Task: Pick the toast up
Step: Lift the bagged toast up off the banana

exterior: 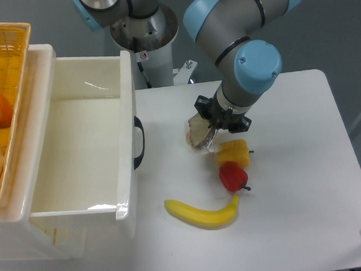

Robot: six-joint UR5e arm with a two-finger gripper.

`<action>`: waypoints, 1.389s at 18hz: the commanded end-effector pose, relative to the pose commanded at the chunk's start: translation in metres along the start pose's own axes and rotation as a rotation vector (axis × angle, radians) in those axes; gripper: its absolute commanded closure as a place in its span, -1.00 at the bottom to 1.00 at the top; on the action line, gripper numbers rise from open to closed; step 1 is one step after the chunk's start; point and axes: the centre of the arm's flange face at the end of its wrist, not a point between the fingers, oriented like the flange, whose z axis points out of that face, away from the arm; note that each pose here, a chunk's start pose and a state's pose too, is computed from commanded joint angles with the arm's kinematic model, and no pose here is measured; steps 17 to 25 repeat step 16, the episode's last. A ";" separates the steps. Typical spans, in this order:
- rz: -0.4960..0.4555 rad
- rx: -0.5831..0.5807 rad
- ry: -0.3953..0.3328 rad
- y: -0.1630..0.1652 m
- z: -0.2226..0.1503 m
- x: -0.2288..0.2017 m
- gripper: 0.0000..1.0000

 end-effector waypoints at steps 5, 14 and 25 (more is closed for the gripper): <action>0.003 -0.009 -0.012 0.021 -0.008 -0.006 0.59; -0.018 0.012 -0.023 0.035 -0.019 -0.007 0.59; -0.020 0.012 -0.023 0.035 -0.019 -0.008 0.59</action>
